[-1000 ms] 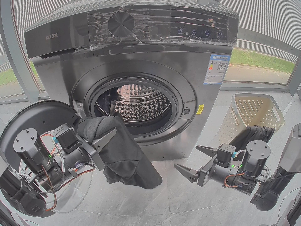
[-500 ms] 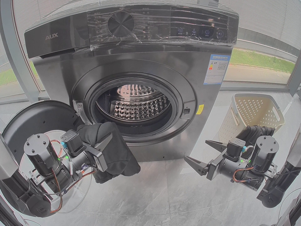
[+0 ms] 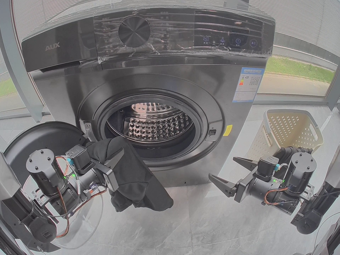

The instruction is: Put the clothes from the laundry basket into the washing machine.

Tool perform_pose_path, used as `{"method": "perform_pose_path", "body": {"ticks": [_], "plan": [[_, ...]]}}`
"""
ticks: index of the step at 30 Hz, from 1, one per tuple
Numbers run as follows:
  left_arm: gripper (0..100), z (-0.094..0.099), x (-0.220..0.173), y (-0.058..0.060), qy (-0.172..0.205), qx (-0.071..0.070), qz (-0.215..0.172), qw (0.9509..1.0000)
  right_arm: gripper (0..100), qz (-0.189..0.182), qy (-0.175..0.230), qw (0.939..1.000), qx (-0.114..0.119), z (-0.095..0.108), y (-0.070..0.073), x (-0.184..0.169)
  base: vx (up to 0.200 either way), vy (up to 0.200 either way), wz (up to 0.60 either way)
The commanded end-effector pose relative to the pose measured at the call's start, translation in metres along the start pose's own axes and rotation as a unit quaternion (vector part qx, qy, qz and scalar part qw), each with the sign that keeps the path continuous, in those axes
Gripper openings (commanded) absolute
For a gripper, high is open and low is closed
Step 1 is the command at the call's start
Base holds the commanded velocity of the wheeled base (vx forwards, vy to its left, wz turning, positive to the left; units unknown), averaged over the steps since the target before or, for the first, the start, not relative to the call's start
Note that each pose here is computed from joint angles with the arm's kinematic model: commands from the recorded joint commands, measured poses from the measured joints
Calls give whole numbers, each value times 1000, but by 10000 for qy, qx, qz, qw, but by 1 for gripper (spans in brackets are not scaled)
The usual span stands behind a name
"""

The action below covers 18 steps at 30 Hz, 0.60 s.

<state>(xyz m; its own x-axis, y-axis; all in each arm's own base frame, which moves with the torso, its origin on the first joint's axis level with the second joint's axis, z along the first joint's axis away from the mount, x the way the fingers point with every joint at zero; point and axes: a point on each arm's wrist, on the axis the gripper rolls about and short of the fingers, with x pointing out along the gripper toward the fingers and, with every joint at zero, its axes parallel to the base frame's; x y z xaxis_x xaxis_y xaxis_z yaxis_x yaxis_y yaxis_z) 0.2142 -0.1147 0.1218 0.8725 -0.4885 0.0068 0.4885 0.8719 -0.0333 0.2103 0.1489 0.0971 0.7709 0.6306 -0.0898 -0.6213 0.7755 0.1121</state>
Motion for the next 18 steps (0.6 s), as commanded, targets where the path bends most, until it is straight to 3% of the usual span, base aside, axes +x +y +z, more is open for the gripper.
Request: {"method": "perform_pose_path", "body": {"ticks": [1,18], "plan": [[0,-1,0,-1,27,-2,-24,10000,100,17,3,10000,6,0,1,0,0,0,0],[0,-3,0,-1,82,4,-45,10000,100,52,31,10000,-13,-1,3,0,0,0,0]]}}
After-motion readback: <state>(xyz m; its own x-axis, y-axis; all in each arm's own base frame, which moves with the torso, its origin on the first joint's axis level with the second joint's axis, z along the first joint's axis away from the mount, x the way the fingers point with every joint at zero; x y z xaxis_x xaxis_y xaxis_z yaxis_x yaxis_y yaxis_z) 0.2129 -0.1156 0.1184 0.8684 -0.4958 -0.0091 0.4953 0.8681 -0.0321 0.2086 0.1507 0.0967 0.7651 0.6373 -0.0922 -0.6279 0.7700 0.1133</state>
